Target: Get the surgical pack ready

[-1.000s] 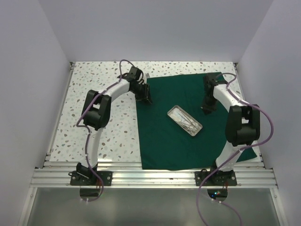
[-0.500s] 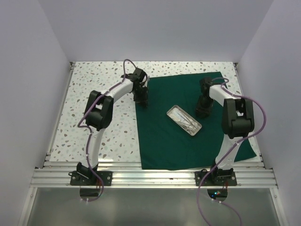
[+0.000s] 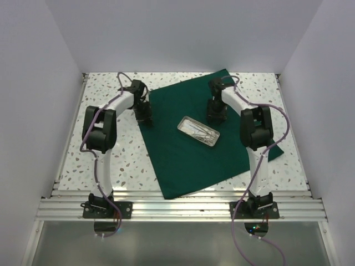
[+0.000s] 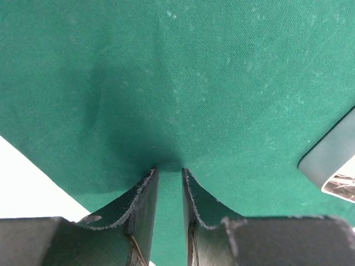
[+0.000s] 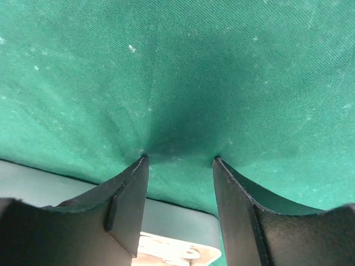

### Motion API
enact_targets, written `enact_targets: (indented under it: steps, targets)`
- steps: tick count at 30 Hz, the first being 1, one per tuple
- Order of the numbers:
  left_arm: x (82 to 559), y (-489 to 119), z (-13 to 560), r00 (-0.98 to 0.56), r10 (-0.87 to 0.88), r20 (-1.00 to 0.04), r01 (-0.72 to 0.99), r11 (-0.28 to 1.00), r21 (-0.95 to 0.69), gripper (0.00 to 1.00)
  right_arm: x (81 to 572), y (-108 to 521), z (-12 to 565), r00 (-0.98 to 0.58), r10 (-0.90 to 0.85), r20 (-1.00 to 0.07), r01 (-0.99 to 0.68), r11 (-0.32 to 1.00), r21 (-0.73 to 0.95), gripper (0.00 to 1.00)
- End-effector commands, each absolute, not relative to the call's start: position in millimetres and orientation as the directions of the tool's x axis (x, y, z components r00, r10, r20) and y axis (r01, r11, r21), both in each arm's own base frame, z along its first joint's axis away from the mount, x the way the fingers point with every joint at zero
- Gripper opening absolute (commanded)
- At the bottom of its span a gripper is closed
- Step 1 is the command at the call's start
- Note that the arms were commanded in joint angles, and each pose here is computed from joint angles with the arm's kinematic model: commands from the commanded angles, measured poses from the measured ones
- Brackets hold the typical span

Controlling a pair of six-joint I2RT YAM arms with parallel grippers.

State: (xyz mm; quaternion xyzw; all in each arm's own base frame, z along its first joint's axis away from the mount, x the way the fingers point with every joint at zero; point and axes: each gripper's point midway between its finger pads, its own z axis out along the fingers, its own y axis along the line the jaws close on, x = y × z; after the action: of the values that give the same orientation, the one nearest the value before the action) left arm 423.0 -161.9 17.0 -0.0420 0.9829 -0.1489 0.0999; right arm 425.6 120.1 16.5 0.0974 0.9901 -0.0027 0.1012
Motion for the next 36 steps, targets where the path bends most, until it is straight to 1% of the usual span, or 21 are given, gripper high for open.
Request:
enact_targets:
  steps: [1, 6, 10, 12, 14, 16, 18, 19, 21, 22, 23, 24, 26, 28, 29, 31, 32, 33, 34, 35, 36]
  targets:
    - [389, -92, -33, -0.984, -0.163, -0.065, -0.156, 0.982, -0.110, 0.29, 434, 169, -12, -0.981, 0.133, -0.138, 0.121, 0.988, 0.093, 0.54]
    - [376, -65, -34, -0.974, -0.223, -0.046, -0.218, 0.970, -0.104, 0.29, 449, 182, -16, -0.980, 0.135, -0.145, 0.116, 0.985, 0.129, 0.55]
    - [367, -64, -34, -0.972, -0.230, -0.040, -0.223, 0.966, -0.129, 0.29, 455, 182, -12, -0.981, 0.126, -0.150, 0.108, 0.987, 0.121, 0.58]
    - [369, -71, -29, -0.974, -0.224, -0.045, -0.213, 0.962, -0.173, 0.29, 456, 181, -8, -0.981, 0.106, -0.160, 0.088, 0.990, 0.112, 0.59]
    - [377, -79, -16, -0.975, -0.206, -0.081, -0.182, 0.956, -0.230, 0.30, 461, 177, 5, -0.976, 0.088, -0.198, 0.069, 0.992, 0.102, 0.62]
    - [391, -88, 6, -0.973, -0.178, -0.144, -0.131, 0.949, -0.288, 0.33, 465, 175, 28, -0.968, 0.086, -0.237, 0.061, 0.992, 0.113, 0.69]
    - [401, -99, 24, -0.970, -0.145, -0.197, -0.067, 0.932, -0.356, 0.36, 464, 167, 45, -0.966, 0.091, -0.240, 0.063, 0.991, 0.121, 0.75]
    - [410, -103, 39, -0.959, -0.137, -0.246, -0.035, 0.925, -0.379, 0.37, 462, 167, 62, -0.963, 0.096, -0.251, 0.060, 0.988, 0.145, 0.78]
    - [416, -113, 57, -0.949, -0.129, -0.287, 0.009, 0.901, -0.435, 0.38, 453, 159, 70, -0.966, 0.119, -0.231, 0.081, 0.983, 0.165, 0.79]
    - [420, -117, 62, -0.942, -0.128, -0.309, 0.028, 0.891, -0.453, 0.39, 450, 158, 89, -0.959, 0.130, -0.253, 0.081, 0.977, 0.196, 0.80]
    - [421, -125, 68, -0.942, -0.128, -0.311, 0.047, 0.866, -0.497, 0.39, 439, 154, 84, -0.964, 0.142, -0.225, 0.098, 0.976, 0.194, 0.80]
    - [421, -128, 68, -0.942, -0.131, -0.309, 0.049, 0.857, -0.513, 0.38, 435, 154, 89, -0.961, 0.147, -0.235, 0.099, 0.974, 0.203, 0.80]
    - [420, -139, 69, -0.946, -0.135, -0.295, 0.057, 0.826, -0.560, 0.37, 424, 151, 103, -0.955, 0.165, -0.245, 0.111, 0.969, 0.220, 0.75]
    - [418, -147, 65, -0.951, -0.130, -0.280, 0.061, 0.811, -0.583, 0.34, 405, 148, 95, -0.963, 0.168, -0.210, 0.123, 0.969, 0.214, 0.73]
    - [418, -151, 66, -0.953, -0.133, -0.274, 0.062, 0.797, -0.601, 0.34, 392, 146, 97, -0.965, 0.172, -0.197, 0.126, 0.967, 0.223, 0.70]
    - [415, -162, 64, -0.956, -0.120, -0.266, 0.075, 0.781, -0.620, 0.32, 383, 142, 96, -0.963, 0.184, -0.195, 0.137, 0.963, 0.234, 0.66]
    - [413, -168, 64, -0.960, -0.117, -0.255, 0.076, 0.767, -0.637, 0.31, 372, 137, 93, -0.965, 0.189, -0.180, 0.145, 0.962, 0.231, 0.60]
    - [413, -172, 63, -0.961, -0.114, -0.252, 0.079, 0.761, -0.644, 0.31, 368, 134, 91, -0.965, 0.192, -0.179, 0.149, 0.962, 0.230, 0.56]
    - [411, -180, 63, -0.963, -0.096, -0.252, 0.093, 0.757, -0.647, 0.31, 364, 133, 89, -0.965, 0.195, -0.175, 0.152, 0.961, 0.230, 0.48]
    - [410, -185, 63, -0.965, -0.091, -0.247, 0.097, 0.750, -0.655, 0.31, 354, 131, 80, -0.970, 0.192, -0.150, 0.155, 0.962, 0.227, 0.42]
    - [410, -190, 62, -0.966, -0.083, -0.245, 0.103, 0.745, -0.659, 0.30, 354, 133, 79, -0.970, 0.188, -0.155, 0.148, 0.959, 0.241, 0.27]
